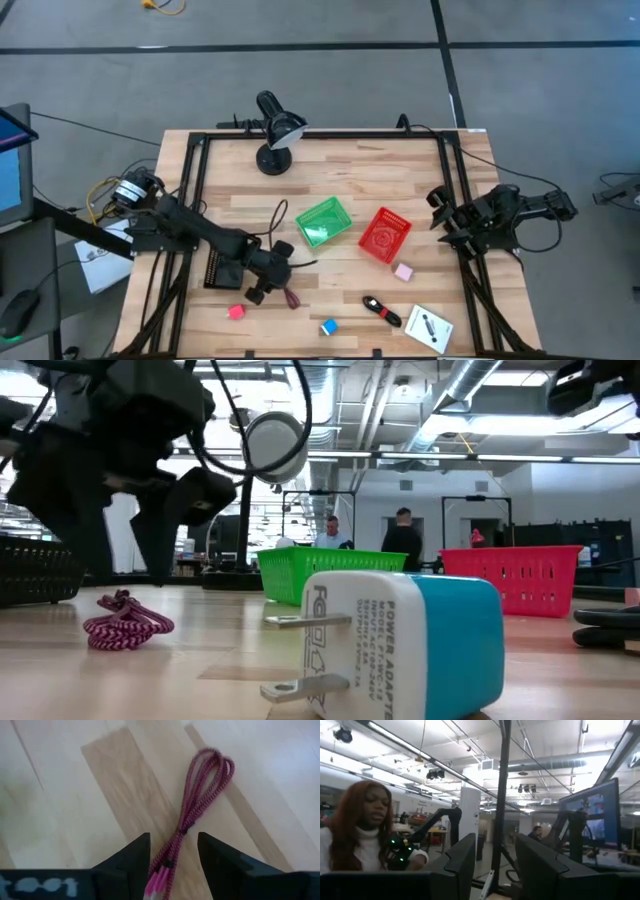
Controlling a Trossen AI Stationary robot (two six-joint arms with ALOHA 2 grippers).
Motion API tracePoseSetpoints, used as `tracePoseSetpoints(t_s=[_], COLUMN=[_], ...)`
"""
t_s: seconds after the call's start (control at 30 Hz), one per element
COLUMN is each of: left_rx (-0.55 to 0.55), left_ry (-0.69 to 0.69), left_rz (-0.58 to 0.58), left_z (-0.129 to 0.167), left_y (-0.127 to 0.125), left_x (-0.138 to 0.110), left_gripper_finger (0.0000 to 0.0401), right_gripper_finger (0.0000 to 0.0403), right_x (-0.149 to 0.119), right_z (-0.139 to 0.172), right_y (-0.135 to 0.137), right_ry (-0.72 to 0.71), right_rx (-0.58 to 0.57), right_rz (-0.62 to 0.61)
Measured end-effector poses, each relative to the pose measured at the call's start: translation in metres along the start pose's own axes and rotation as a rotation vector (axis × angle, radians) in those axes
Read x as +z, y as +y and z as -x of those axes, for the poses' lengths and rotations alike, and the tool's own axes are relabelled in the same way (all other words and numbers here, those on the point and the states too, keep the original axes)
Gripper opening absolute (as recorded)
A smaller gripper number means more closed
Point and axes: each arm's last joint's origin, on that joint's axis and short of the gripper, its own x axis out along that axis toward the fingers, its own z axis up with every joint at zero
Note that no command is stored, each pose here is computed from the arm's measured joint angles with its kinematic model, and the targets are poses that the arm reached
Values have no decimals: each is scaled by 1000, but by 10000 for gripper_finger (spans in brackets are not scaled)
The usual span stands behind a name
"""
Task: Pick and place items into bin
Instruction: Put the pink charger cable into the black bin
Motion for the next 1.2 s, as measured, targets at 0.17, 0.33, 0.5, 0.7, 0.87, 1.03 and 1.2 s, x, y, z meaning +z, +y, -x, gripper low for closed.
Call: tracePoseSetpoints(t_s=[0.17, 0.33, 0.5, 0.7, 0.87, 1.03, 1.2], left_rx=[14, 14, 13, 31, 54, 121, 201], left_ry=[-22, 12, 37, 53, 11, -87, -184], left_rz=[-9, -5, -6, -25, 11, 138, 373], left_z=[0, -8, -21, -28, -21, 2, 41], left_y=[-2, -2, -2, -1, -1, -8, -23], left_x=[2, -1, -5, -7, -1, 16, 29], left_gripper_finger=[154, 154, 154, 124, 31, 14, 5], right_gripper_finger=[134, 132, 134, 134, 134, 134, 134], right_x=[-5, -6, -11, -10, -8, -9, -13], right_z=[0, 0, 0, -2, -2, -1, -1], right_y=[-2, -4, -4, -5, -7, -8, -8], right_ry=[51, 58, 108, 97, 83, 88, 102], right_rx=[-77, -122, -122, -139, -209, -255, -260], right_rz=[-5, -6, -7, 70, 113, 39, -151])
